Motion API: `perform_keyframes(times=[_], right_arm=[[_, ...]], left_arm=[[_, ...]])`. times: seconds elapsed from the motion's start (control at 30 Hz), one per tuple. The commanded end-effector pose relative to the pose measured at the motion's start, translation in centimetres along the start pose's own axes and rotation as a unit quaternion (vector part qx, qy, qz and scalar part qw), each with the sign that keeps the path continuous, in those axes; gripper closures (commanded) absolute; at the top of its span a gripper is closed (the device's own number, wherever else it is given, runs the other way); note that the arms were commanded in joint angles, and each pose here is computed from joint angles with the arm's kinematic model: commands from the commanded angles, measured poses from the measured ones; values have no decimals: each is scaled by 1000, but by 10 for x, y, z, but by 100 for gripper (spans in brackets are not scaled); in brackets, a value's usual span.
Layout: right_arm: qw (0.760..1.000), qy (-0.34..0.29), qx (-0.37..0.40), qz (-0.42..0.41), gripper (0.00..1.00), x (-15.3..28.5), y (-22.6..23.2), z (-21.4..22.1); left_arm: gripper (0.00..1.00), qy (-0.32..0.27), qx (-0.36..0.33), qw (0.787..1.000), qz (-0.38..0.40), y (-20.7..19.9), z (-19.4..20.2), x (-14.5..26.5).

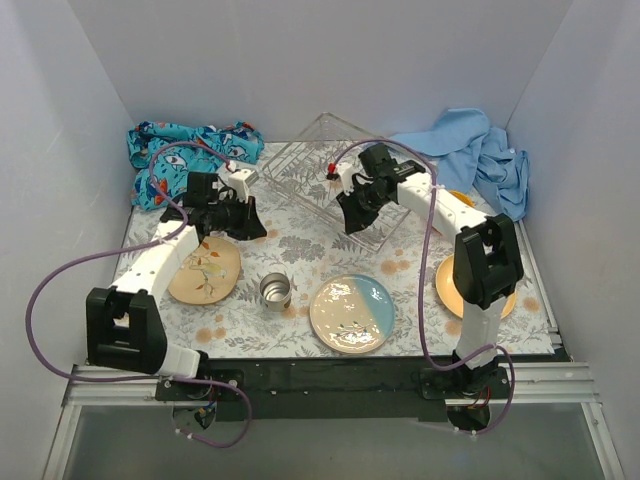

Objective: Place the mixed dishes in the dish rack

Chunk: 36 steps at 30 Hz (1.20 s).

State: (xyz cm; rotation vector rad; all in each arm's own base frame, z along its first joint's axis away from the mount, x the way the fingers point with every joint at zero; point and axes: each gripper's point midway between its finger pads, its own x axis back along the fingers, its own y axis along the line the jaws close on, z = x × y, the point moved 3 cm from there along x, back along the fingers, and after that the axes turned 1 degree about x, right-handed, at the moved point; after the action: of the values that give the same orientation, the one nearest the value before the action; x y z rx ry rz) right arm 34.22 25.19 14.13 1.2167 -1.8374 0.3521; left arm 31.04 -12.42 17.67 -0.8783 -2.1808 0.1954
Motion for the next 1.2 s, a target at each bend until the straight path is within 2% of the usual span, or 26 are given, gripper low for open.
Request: perform_keyframes(times=[0.0, 0.03, 0.1, 0.17, 0.23, 0.37, 0.43, 0.5, 0.53, 0.57, 0.6, 0.77, 1.03, 1.17], right_arm=[[997, -34, -18, -59, 61, 1, 51, -33], [997, -53, -8, -56, 53, 10, 51, -48], [997, -65, 12, -30, 44, 20, 43, -61], [995, -94, 22, -2, 43, 41, 27, -77], [994, -113, -5, 13, 43, 53, 7, -84], [983, -153, -54, 83, 44, 88, -72, -87], [981, -150, -54, 109, 44, 88, -105, -81], [974, -160, -51, 151, 44, 105, -140, -81], [974, -151, -54, 161, 44, 99, -158, -74], [970, -147, -53, 184, 44, 106, -177, -67], [967, -153, -48, 199, 41, 114, -187, -71], [964, -122, -25, 234, 41, 107, -227, -49], [966, -103, -25, 234, 43, 91, -247, -31], [970, -97, -28, 222, 60, 85, -244, -24]], left_arm=[[100, -34, 14, 999, -31, 9, -30, -12], [100, -33, 16, 999, -29, 10, -31, -14], [100, -34, 18, 999, -29, 11, -34, -16], [100, -34, 24, 999, -31, 12, -35, -17], [100, -32, 27, 999, -24, 10, -33, -17], [100, -29, 30, 999, -5, 3, -29, -17], [98, -25, 32, 999, 3, 1, -26, -17], [73, -22, 31, 999, 15, -3, -24, -17], [55, -21, 33, 999, 15, -3, -23, -17], [41, -21, 36, 999, 13, -3, -23, -16], [30, -19, 38, 999, 8, -2, -22, -16], [27, -12, 41, 999, 5, -2, -18, -15], [27, -7, 48, 999, 0, 0, -14, -15], [27, -8, 47, 999, -3, 0, -15, -14]])
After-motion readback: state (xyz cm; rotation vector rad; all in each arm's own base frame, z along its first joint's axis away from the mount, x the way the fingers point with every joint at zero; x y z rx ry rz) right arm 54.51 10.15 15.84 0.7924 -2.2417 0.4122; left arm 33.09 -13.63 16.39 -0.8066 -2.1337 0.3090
